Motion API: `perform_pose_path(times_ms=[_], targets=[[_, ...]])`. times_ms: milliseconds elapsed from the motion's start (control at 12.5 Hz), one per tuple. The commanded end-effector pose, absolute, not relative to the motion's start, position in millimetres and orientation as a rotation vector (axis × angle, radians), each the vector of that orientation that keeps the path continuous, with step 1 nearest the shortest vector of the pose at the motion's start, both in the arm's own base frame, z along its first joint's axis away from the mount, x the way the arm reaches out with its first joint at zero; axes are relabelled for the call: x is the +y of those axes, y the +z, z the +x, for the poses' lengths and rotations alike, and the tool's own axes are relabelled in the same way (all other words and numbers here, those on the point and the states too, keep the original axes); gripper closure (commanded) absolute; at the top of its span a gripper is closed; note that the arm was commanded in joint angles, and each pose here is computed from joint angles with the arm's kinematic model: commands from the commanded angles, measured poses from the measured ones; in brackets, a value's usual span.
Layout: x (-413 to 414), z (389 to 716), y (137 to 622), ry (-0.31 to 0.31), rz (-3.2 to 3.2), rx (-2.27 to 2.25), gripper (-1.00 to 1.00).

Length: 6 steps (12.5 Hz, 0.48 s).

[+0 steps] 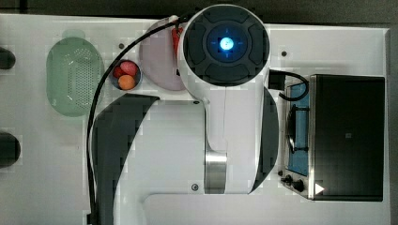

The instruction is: Pick Banana and place it in mug.

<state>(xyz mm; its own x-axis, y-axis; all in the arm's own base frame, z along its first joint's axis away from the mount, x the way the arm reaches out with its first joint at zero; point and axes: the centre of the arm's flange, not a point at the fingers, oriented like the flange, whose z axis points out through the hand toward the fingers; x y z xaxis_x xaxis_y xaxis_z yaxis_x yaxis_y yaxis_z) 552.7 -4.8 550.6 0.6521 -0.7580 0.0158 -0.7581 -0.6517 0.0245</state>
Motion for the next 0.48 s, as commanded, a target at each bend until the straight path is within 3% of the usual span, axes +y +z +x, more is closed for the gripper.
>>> perform_pose_path(times_ms=[80, 160, 320, 480], targets=[[-22.9, 411.7, 624.0, -0.004, 2.804, -1.324, -0.76], [-22.7, 413.2, 616.2, -0.025, 2.798, -1.320, -1.00], [-22.4, 422.2, 585.8, -0.061, 2.790, -1.311, -1.00], [-21.8, 437.7, 544.5, -0.043, 2.798, -1.306, -1.00]])
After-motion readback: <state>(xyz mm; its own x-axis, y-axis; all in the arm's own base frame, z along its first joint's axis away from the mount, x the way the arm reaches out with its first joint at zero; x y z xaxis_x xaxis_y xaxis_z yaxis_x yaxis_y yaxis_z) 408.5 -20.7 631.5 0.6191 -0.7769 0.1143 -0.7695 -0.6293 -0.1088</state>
